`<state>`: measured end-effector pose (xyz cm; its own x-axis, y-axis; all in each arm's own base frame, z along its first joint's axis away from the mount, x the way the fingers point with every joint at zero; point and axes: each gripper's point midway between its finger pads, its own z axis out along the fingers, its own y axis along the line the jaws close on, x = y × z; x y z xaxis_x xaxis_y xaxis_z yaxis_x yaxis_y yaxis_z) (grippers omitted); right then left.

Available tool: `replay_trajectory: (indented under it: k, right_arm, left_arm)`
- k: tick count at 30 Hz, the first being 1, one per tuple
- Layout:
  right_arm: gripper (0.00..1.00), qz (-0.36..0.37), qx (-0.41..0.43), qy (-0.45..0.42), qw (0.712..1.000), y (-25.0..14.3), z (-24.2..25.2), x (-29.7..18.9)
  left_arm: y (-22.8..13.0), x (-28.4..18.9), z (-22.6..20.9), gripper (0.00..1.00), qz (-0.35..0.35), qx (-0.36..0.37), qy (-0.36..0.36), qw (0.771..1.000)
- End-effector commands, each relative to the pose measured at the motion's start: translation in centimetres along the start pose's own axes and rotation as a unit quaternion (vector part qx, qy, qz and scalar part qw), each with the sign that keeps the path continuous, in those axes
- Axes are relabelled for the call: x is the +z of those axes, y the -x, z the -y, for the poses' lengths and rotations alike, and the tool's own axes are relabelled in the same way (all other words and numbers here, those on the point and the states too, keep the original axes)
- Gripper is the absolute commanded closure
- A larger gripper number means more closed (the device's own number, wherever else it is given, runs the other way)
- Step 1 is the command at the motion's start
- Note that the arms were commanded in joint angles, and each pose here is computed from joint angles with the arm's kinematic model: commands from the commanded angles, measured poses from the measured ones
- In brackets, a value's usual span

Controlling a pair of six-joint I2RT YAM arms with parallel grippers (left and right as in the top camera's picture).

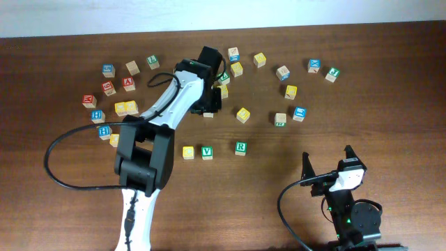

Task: Spell out CVPR
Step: 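Lower the blue P block between V and R, open gripper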

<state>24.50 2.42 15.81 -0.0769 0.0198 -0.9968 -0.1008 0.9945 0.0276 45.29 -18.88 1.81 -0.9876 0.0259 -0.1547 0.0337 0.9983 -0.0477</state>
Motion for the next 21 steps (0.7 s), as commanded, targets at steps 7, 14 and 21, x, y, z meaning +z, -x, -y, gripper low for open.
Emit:
replay_trajectory:
  k: [7,14,21]
  right_arm:
    - [0.02,-0.001,0.002,-0.008,1.0,-0.22,0.33,-0.01]
    - [0.02,-0.001,0.002,-0.008,1.0,-0.22,0.33,-0.01]
    - [0.02,-0.001,0.002,-0.008,1.0,-0.22,0.33,-0.01]
  left_arm:
    - [-0.07,0.6,-0.13,0.72,-0.001,-0.006,0.004,1.0]
    - [-0.44,0.6,0.35,0.64,-0.004,0.0,0.005,1.0]
    - [-0.58,1.27,0.24,0.7,-0.008,0.0,0.008,1.0]
